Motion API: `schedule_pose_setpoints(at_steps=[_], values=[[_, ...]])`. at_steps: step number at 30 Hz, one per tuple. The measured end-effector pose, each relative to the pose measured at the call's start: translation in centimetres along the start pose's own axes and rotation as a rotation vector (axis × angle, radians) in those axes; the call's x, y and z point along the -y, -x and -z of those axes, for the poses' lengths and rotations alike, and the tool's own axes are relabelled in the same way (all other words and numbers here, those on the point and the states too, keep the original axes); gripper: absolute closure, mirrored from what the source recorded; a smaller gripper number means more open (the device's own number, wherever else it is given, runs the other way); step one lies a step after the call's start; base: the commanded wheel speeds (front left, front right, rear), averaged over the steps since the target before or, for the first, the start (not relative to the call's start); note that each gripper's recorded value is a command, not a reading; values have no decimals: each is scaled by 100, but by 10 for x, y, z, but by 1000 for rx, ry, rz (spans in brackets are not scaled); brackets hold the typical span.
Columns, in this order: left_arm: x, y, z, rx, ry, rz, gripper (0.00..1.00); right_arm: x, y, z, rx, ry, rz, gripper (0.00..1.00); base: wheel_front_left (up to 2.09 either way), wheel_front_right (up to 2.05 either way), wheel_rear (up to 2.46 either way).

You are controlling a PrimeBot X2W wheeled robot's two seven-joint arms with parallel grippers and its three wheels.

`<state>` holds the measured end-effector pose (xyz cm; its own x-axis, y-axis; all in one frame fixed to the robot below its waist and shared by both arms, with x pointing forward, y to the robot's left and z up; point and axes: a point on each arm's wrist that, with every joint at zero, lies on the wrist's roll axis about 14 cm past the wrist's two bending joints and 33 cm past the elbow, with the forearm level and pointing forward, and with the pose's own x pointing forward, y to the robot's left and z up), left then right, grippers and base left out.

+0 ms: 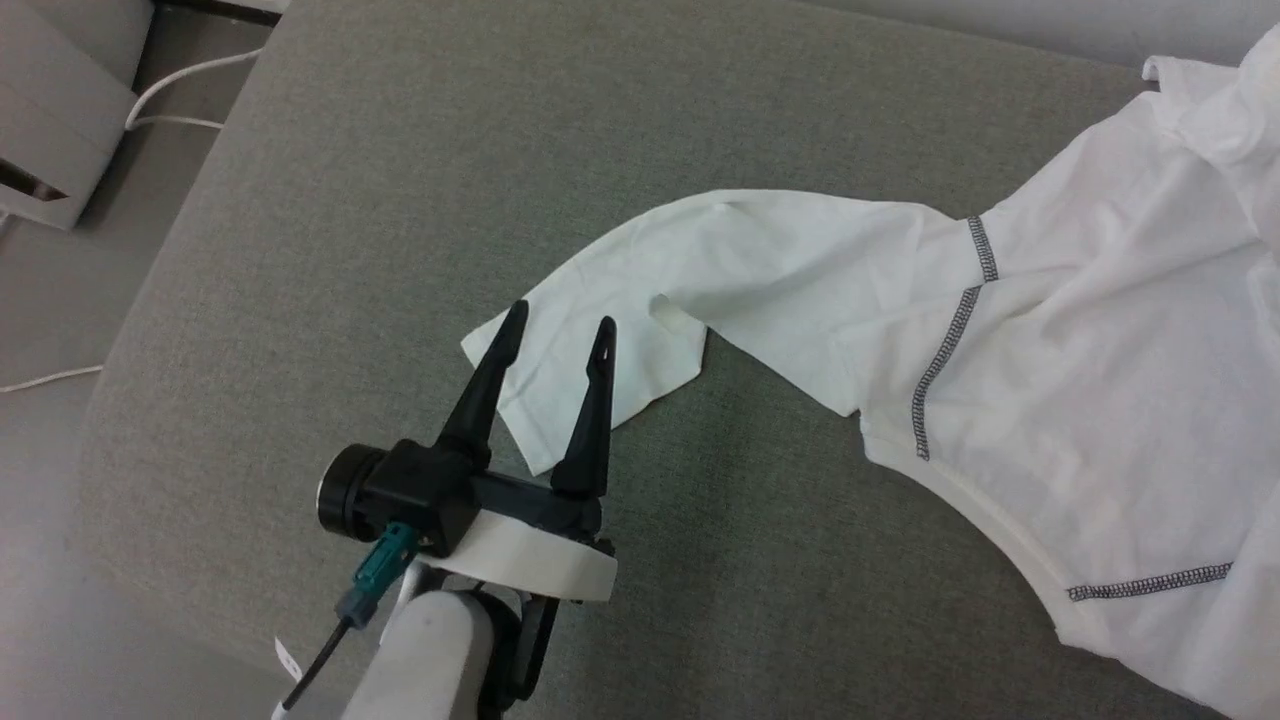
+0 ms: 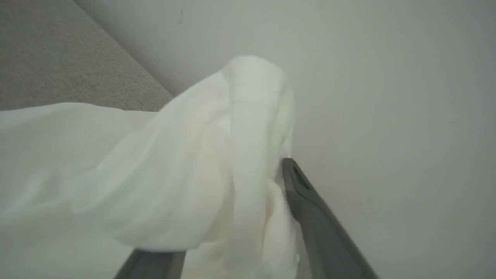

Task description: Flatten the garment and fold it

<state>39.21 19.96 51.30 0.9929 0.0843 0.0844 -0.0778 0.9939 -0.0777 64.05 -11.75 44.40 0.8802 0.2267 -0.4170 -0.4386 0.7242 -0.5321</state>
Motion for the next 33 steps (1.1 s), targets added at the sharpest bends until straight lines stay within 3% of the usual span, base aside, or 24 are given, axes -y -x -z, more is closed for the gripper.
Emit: schedule_pose_setpoints(at_steps=[4, 12, 19, 26, 33], values=[[0, 0, 2, -7, -1, 0, 0, -10, -3, 7, -15, -31, -19, 0, 0, 0, 0], [5, 1, 0, 2, 1, 25, 0, -7, 16, -22, 115, -143, 1, 0, 0, 0, 0], [21, 5, -8, 32, 29, 77, 0, 26, 65, -33, 240, -292, 96, 0, 0, 0, 0], [42, 9, -13, 52, 52, 146, 0, 48, 126, 11, 211, -475, 188, 0, 0, 0, 0], [67, 8, -19, 71, 72, 223, 0, 57, 194, 113, -133, -590, 254, 0, 0, 0, 0]])
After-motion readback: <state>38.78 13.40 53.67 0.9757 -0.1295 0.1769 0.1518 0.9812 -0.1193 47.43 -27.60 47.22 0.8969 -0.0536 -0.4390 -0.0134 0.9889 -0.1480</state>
